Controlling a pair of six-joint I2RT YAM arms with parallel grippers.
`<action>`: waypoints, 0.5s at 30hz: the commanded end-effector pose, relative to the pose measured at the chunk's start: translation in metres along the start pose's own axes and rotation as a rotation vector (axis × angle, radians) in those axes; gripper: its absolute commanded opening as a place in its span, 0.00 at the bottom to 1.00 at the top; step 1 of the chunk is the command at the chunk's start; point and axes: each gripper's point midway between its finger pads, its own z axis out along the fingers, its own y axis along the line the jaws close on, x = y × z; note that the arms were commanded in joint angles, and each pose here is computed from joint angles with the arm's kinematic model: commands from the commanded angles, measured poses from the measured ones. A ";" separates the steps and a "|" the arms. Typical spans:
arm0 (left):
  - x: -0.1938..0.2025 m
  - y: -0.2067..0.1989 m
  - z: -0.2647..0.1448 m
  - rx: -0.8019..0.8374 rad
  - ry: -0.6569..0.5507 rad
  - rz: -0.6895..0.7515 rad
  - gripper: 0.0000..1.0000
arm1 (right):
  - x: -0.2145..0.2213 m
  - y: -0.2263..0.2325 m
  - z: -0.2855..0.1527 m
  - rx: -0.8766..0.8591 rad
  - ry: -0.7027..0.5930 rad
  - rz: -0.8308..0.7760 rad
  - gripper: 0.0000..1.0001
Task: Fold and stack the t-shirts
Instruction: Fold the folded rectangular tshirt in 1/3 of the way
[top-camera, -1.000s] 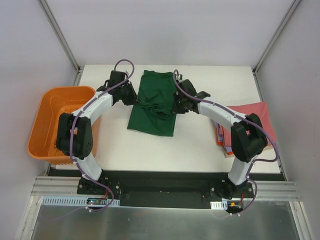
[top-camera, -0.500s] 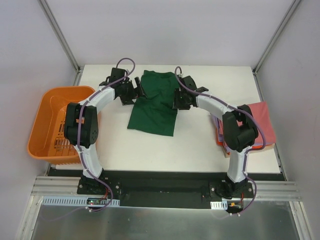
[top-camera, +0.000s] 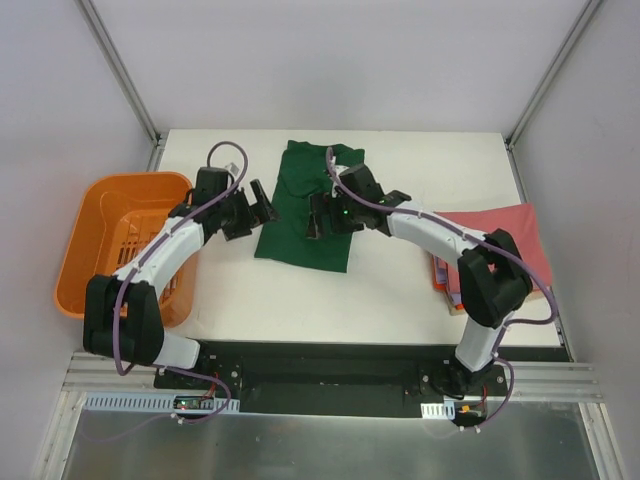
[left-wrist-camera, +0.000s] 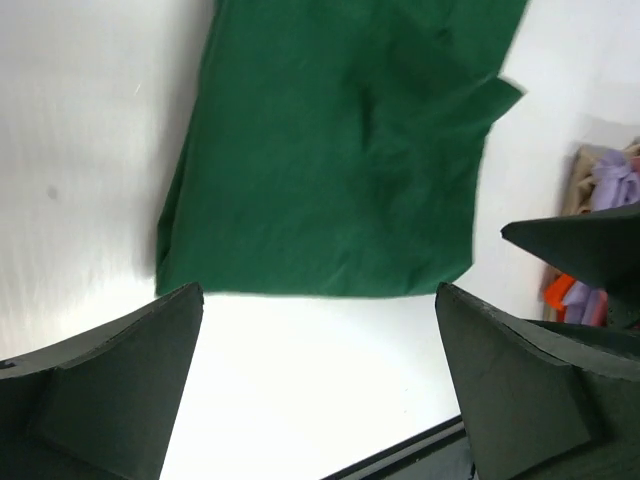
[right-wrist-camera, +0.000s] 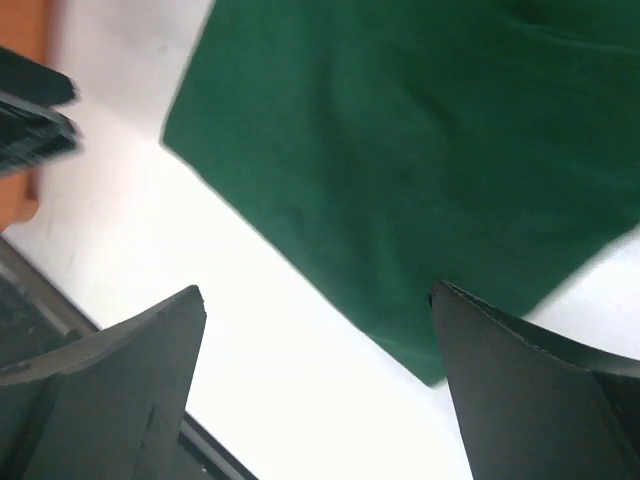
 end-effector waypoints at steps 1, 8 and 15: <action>0.033 0.039 -0.006 -0.111 0.000 -0.079 0.99 | -0.009 0.047 0.024 -0.223 0.012 -0.080 0.96; 0.056 0.053 -0.009 -0.133 0.035 -0.094 0.99 | -0.053 0.000 0.100 -0.044 -0.041 -0.046 0.96; 0.059 0.063 -0.007 -0.160 0.041 -0.113 0.99 | -0.079 -0.006 0.087 -0.062 -0.041 -0.139 0.97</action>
